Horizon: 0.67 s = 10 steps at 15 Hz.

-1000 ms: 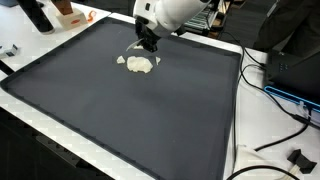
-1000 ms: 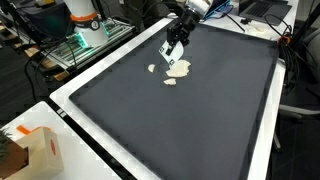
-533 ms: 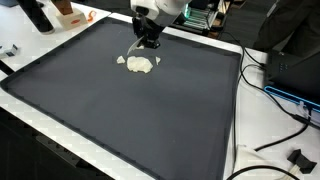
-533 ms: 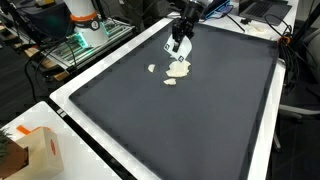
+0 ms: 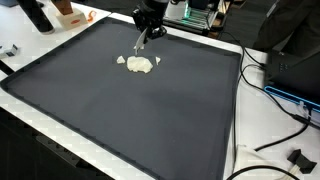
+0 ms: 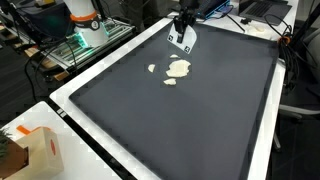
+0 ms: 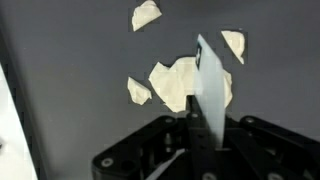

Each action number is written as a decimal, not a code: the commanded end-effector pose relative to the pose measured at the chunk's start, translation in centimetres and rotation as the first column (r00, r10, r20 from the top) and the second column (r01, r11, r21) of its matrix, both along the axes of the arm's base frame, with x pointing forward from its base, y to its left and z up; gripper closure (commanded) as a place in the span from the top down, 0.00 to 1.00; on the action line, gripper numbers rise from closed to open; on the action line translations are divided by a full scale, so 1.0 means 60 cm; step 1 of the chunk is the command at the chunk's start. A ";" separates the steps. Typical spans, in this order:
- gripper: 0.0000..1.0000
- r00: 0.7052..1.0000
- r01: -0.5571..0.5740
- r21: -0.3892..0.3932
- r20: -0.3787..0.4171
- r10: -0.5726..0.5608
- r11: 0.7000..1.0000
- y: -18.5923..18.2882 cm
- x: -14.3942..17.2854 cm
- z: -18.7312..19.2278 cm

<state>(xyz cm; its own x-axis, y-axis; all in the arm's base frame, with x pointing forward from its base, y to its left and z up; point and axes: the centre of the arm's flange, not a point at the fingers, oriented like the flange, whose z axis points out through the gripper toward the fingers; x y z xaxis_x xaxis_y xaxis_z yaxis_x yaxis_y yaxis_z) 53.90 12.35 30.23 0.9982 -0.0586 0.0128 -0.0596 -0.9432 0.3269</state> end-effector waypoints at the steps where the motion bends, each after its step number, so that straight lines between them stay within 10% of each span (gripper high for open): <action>1: 0.01 0.998 -0.056 0.128 -0.012 0.058 0.990 -0.019 -0.033 0.028; 10: 0.04 0.993 -0.111 0.242 -0.010 0.117 0.964 -0.024 -0.027 0.060</action>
<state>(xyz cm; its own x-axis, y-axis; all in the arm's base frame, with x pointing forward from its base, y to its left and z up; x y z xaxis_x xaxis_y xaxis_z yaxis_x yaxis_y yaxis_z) 52.26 10.91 33.87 0.9983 0.0570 -0.0119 0.0578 -0.9943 0.0894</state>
